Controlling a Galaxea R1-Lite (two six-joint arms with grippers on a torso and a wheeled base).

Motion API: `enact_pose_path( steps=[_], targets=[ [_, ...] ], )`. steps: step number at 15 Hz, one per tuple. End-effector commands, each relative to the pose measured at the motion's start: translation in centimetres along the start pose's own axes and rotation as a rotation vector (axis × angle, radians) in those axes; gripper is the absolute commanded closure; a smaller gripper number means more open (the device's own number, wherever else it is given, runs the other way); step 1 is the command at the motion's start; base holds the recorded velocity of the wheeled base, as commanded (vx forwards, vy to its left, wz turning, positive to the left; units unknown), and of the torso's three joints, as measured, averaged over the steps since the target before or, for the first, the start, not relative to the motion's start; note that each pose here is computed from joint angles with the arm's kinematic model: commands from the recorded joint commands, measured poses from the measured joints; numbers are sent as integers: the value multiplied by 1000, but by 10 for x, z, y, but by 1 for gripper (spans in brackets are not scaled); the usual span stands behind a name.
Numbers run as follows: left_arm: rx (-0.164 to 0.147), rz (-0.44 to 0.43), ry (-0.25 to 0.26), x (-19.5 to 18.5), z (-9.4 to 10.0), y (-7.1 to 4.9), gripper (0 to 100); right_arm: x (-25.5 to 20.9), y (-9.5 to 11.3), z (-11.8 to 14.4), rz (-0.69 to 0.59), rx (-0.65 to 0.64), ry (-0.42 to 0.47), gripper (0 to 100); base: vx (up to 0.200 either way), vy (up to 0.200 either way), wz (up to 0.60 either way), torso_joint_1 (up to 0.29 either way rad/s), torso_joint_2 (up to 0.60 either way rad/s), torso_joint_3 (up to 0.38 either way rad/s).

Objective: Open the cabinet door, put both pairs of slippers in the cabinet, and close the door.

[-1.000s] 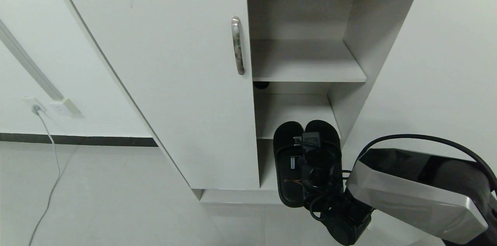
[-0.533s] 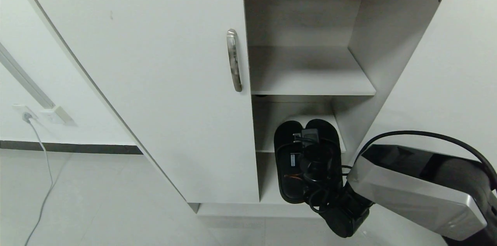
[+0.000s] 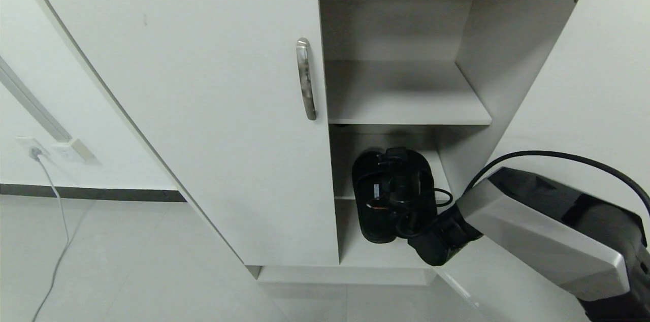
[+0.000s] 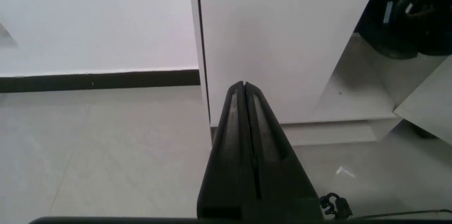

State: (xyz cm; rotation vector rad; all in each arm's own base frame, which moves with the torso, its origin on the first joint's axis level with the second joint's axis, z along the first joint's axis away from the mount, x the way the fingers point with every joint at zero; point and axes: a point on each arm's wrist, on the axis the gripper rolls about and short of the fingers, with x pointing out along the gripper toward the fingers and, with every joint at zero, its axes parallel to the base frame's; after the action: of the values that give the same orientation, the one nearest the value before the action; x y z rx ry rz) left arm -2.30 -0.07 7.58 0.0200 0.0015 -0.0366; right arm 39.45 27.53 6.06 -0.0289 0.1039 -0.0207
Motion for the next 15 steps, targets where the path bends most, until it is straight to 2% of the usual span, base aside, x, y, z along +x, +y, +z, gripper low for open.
enact_pose_path(
  steps=[1,9,15],
  targets=[
    [0,0,3,0,0,0,100,21,2,7,-22,32,-16,100,0,0,0,0,0,0],
    [0,0,3,0,0,0,100,62,-6,27,-79,79,-69,100,0,0,0,0,0,0],
    [0,0,3,0,0,0,100,66,-9,22,-81,74,-61,100,0,0,0,0,0,0]
  ],
)
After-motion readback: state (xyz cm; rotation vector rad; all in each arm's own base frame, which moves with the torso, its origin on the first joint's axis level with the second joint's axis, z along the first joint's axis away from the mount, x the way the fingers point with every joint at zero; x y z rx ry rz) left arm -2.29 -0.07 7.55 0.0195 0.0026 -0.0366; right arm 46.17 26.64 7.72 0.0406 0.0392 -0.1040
